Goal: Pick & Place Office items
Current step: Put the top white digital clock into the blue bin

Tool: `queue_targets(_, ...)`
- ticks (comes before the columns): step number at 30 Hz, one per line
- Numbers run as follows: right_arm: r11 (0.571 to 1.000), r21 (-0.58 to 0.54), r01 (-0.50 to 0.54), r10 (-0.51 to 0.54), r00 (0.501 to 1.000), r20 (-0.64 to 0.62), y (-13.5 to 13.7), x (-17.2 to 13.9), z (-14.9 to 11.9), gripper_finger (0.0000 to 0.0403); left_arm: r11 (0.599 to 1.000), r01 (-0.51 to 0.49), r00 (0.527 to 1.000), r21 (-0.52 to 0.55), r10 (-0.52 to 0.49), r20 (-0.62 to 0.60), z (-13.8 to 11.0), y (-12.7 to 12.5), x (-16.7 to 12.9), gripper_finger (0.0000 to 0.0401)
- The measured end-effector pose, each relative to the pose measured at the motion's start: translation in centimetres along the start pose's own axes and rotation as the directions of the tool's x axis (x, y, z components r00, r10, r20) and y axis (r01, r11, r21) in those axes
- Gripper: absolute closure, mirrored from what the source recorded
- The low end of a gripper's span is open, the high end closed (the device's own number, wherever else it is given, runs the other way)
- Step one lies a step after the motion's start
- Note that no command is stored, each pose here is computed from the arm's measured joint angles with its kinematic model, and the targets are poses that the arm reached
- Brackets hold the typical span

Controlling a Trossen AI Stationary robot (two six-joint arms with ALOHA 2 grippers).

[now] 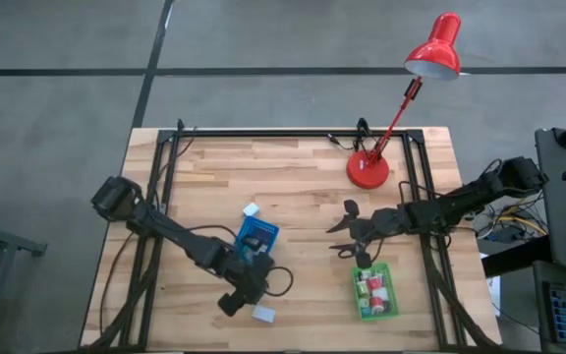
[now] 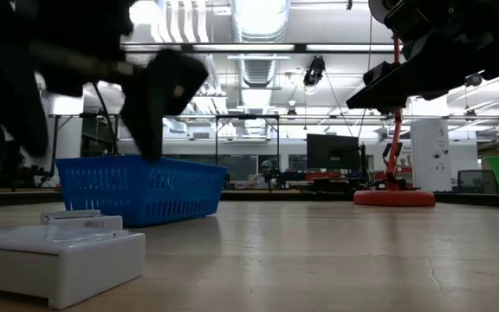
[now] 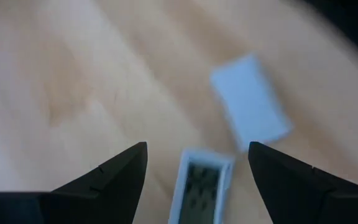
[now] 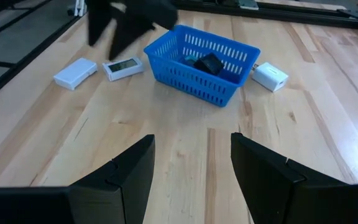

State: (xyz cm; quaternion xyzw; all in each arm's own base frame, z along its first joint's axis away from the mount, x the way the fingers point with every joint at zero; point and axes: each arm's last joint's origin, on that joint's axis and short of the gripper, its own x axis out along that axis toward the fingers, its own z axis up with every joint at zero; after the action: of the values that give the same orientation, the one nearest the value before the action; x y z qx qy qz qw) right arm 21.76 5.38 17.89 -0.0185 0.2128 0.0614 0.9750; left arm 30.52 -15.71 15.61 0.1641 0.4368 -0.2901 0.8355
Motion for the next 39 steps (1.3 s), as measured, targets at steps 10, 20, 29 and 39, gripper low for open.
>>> queue_targets(10,1.000,0.011,-0.006,0.006,1.000,-0.015,0.1,0.0,-0.2,0.0200,0.993,0.029,0.986,0.113,-0.010,-0.163,-1.5,-0.6,2.8,0.0116)
queue_targets(20,1.000,0.021,-0.006,0.006,1.000,-0.019,0.2,0.0,-0.2,0.0200,0.993,0.029,0.986,0.111,-0.009,-0.169,-1.7,-0.7,2.7,0.0116)
queue_targets(29,1.000,0.022,-0.009,0.009,1.000,-0.023,0.2,0.0,-0.3,0.0200,0.997,0.026,0.985,0.079,-0.011,-0.175,-1.8,-0.7,2.7,0.0143)
queue_targets(39,1.000,0.022,-0.010,0.011,1.000,-0.023,0.3,0.0,-0.3,0.0200,0.998,0.028,0.984,0.053,-0.018,-0.179,-1.8,-0.9,2.6,0.0271)
